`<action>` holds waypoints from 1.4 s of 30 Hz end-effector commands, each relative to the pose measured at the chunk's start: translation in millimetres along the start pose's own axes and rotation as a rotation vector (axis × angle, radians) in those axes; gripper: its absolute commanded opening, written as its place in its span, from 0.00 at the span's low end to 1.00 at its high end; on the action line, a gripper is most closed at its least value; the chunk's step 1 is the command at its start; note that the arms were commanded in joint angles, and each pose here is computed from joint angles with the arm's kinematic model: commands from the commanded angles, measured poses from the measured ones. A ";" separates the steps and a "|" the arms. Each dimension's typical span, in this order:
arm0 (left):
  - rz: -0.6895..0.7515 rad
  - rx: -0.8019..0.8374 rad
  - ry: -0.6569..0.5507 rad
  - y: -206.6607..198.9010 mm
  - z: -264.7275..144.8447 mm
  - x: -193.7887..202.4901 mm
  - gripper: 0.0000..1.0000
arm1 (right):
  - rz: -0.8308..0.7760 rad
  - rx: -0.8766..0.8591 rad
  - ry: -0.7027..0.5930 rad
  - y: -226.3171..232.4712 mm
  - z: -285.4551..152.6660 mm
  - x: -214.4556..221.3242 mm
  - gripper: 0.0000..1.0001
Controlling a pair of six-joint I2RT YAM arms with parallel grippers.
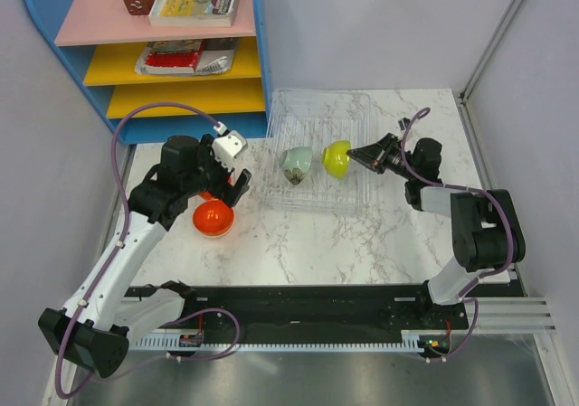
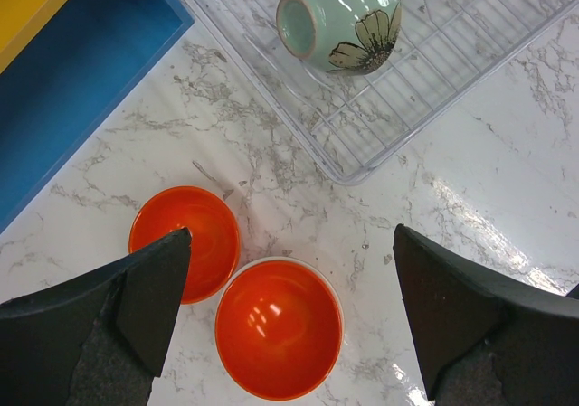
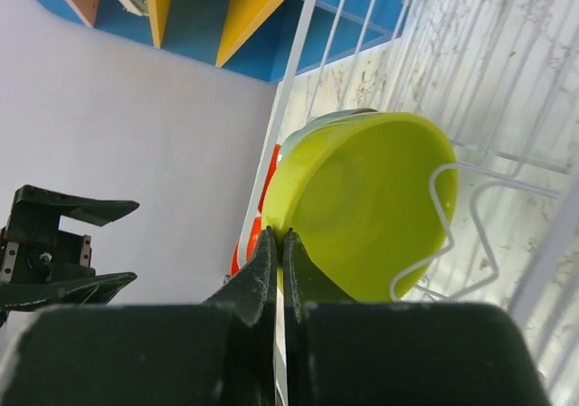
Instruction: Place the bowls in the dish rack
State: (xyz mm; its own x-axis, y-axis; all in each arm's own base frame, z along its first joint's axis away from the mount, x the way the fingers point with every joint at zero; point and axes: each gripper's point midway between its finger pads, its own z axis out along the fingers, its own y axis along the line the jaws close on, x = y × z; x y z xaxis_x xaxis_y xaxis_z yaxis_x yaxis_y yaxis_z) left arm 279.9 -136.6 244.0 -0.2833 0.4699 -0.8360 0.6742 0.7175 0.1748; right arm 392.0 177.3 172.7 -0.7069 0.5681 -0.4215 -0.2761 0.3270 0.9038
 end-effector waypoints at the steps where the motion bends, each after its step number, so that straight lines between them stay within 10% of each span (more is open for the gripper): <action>1: 0.026 0.004 -0.030 0.1 -5.4 -7.3 1.00 | 0.041 0.235 -0.026 -65.6 -7.9 6.3 0.02; 11: 0.024 0.011 -0.037 -1.8 -7.4 -8.5 1.00 | 0.030 0.341 -0.005 -84.3 -16.5 13.4 0.11; 25: 0.018 0.027 -0.038 -5.9 -7.3 -5.4 1.00 | -0.048 0.389 0.035 -71.9 -16.2 4.9 0.63; 42: 0.016 0.050 -0.047 -10.4 -8.1 -7.3 1.00 | -0.223 0.597 0.130 -62.6 -16.2 -18.8 0.72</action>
State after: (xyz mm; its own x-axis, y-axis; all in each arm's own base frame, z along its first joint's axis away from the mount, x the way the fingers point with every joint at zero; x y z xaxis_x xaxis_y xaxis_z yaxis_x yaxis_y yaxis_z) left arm 273.2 -140.5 245.2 -0.2734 0.4625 -0.8434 0.6956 0.7006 0.1587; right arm 414.0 149.2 148.8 -0.7285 0.4237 -0.5383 -0.1047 0.7077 0.6987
